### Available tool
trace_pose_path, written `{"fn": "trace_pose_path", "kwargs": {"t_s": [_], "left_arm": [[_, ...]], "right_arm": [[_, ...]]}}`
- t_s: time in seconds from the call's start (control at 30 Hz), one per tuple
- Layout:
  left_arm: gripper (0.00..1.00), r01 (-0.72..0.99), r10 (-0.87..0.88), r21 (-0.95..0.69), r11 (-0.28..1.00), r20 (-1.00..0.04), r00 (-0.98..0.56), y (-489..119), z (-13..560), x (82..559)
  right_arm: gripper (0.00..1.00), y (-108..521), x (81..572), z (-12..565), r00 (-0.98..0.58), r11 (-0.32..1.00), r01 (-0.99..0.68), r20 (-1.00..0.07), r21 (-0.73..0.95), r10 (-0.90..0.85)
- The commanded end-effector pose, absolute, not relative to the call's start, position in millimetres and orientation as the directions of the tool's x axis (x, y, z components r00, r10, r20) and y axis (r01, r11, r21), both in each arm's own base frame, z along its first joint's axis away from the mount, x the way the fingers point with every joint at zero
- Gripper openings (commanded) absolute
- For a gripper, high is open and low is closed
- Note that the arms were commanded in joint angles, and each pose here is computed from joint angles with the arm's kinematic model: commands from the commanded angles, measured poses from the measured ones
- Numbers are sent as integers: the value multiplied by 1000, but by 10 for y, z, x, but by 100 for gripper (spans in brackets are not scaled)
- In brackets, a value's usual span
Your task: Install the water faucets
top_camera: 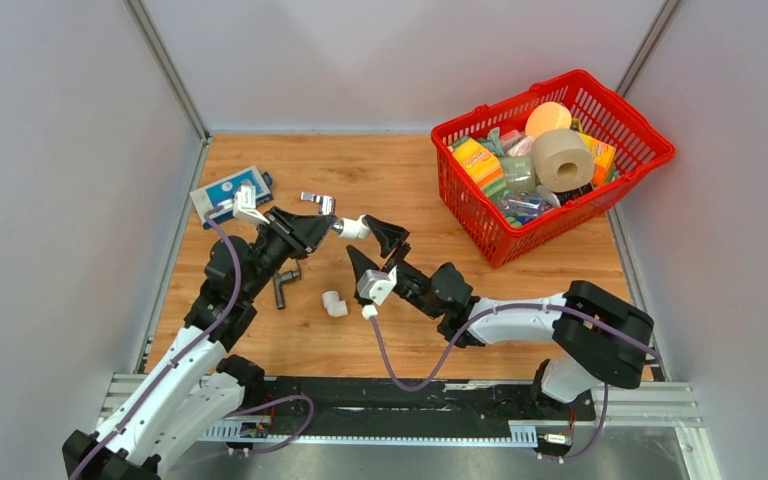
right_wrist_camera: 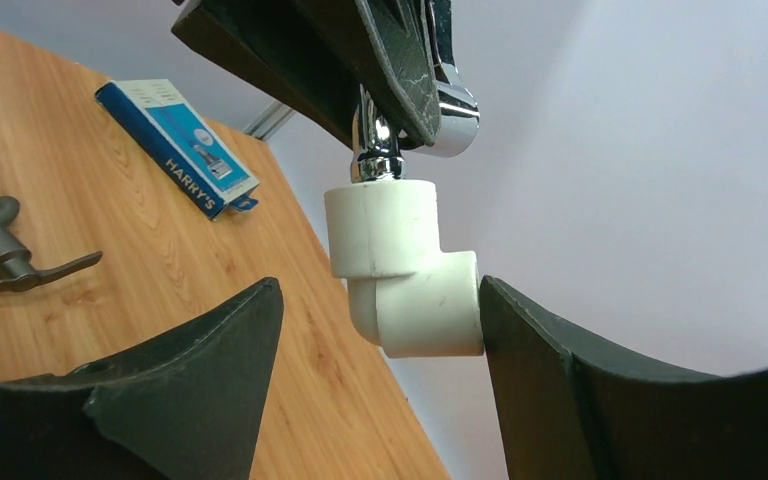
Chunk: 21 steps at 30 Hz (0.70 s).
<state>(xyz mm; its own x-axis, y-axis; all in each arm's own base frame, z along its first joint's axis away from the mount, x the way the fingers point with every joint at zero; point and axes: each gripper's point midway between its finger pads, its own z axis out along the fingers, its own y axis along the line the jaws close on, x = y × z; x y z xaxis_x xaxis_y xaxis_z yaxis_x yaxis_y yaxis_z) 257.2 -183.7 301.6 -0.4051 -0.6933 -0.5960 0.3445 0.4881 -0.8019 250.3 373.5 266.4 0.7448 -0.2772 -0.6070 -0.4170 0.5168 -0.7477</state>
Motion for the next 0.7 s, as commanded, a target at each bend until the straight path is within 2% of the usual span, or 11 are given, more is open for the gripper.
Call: {"fn": "trace_pose_path", "kwargs": {"t_s": [0.0,0.17,0.37,0.53,0.67], "left_arm": [[0,481,-730,-800,360,-562,-388,-1923,3506,2429],[0,495,-717,-788,367,-578,-389,-1935,3506,2409],[0,549,-668,-727,412,-651,-361,-1974,3512,2400],[0,661,-540,-571,486,-792,-287,-2074,3485,2395],[0,762,-412,-412,500,-887,-210,-2171,3448,2344]], "right_arm": [[74,3773,2598,2886,764,585,-351,-585,-731,-272],[70,3844,2634,2794,765,560,-359,-579,-747,-282],[56,3953,2515,2829,749,474,-497,-635,-727,-189],[33,3982,2425,2889,674,388,-650,-732,-654,-105],[15,3989,2315,2968,569,265,-792,-822,-549,-2]]}}
